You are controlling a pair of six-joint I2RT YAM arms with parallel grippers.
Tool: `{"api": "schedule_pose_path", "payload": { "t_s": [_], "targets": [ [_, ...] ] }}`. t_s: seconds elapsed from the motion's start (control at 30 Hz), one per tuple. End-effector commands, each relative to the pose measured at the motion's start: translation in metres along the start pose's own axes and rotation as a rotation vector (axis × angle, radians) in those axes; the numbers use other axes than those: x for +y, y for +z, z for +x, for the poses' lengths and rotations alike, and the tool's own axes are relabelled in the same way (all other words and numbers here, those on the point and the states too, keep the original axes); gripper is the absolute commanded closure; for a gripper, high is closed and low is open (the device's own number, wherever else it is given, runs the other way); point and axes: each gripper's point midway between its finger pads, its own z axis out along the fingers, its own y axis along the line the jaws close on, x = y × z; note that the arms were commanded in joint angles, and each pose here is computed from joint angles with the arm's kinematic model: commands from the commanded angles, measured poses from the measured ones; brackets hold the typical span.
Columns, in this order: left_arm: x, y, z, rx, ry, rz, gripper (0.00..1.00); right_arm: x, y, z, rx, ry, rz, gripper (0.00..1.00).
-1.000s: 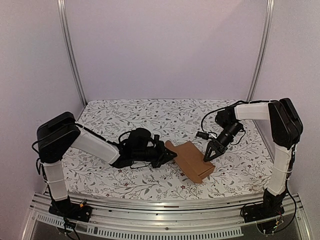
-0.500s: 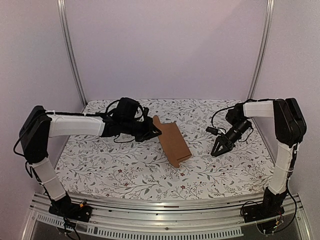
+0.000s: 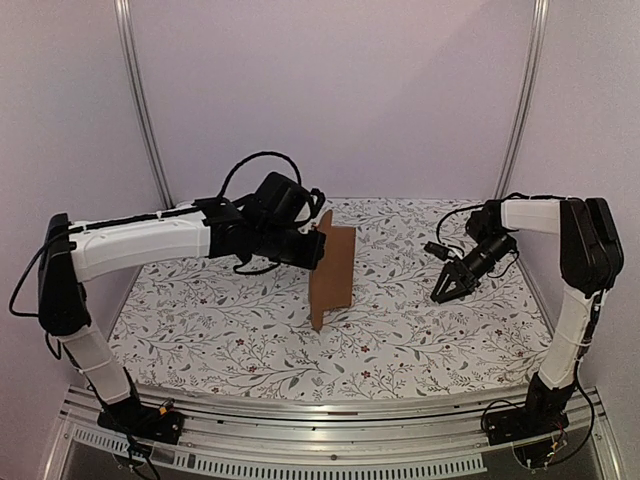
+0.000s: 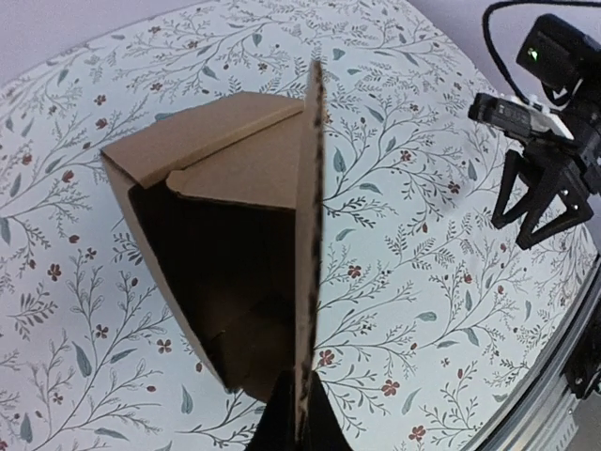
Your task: Fold the paper box
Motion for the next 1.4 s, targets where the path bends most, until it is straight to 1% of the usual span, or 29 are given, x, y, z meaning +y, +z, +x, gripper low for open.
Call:
{"api": "schedule_pose_path", "payload": {
  "t_s": [0.0,0.13,0.23,0.27,0.3,0.33,0.4,0.47,0.53,0.63,0.77,0.87,0.93,1.03,1.1,1.17,1.27,1.37],
  "targets": [
    [-0.039,0.001,0.023,0.007,0.371,-0.171,0.98,0.007,-0.016,-0.009,-0.055,-0.035,0.005,0.50],
    [-0.074,0.010,0.047,-0.025,0.607,-0.281,0.98,0.005,-0.023,-0.012,-0.080,-0.028,0.001,0.50],
    [-0.087,0.013,0.064,-0.080,0.801,-0.427,0.99,0.003,-0.027,-0.012,-0.090,-0.024,0.010,0.50],
    [-0.090,0.017,0.073,-0.092,0.847,-0.455,0.99,0.002,-0.029,-0.012,-0.093,-0.026,0.016,0.50],
    [-0.097,0.026,0.100,-0.107,0.963,-0.501,1.00,-0.001,-0.030,-0.011,-0.094,-0.025,0.024,0.50],
    [-0.103,0.027,0.106,-0.127,1.000,-0.512,0.99,-0.002,-0.030,-0.011,-0.096,-0.022,0.024,0.50],
    [-0.111,0.029,0.119,-0.146,1.056,-0.514,0.97,-0.002,-0.031,-0.011,-0.099,-0.021,0.026,0.50],
    [-0.114,0.034,0.131,-0.141,1.089,-0.506,0.92,-0.003,-0.032,-0.012,-0.101,-0.025,0.032,0.50],
    [-0.112,0.041,0.143,-0.118,1.109,-0.498,0.87,-0.004,-0.032,-0.013,-0.104,-0.025,0.037,0.50],
    [-0.108,0.050,0.161,-0.074,1.147,-0.479,0.76,-0.005,-0.033,-0.014,-0.107,-0.028,0.047,0.51],
    [-0.106,0.048,0.179,-0.024,1.165,-0.423,0.66,-0.006,-0.034,-0.014,-0.107,-0.037,0.059,0.50],
    [-0.106,0.038,0.191,0.018,1.154,-0.345,0.61,-0.008,-0.035,-0.015,-0.111,-0.041,0.068,0.50],
    [-0.109,0.020,0.194,0.017,1.150,-0.300,0.59,-0.008,-0.037,-0.017,-0.114,-0.051,0.081,0.50],
    [-0.112,-0.018,0.185,-0.017,1.050,-0.184,0.55,-0.003,-0.042,-0.021,-0.118,-0.091,0.115,0.49],
    [-0.108,-0.042,0.167,-0.058,0.931,-0.110,0.50,0.004,-0.042,-0.025,-0.108,-0.134,0.150,0.46],
    [-0.096,-0.061,0.139,-0.098,0.741,-0.034,0.43,0.014,-0.037,-0.028,-0.080,-0.196,0.192,0.43],
    [-0.054,-0.056,0.111,-0.098,0.442,0.020,0.41,0.035,-0.029,-0.035,-0.044,-0.301,0.245,0.42],
    [-0.018,-0.045,0.106,-0.133,0.273,0.056,0.41,0.056,-0.016,-0.041,-0.005,-0.386,0.279,0.40]
  ]
}}
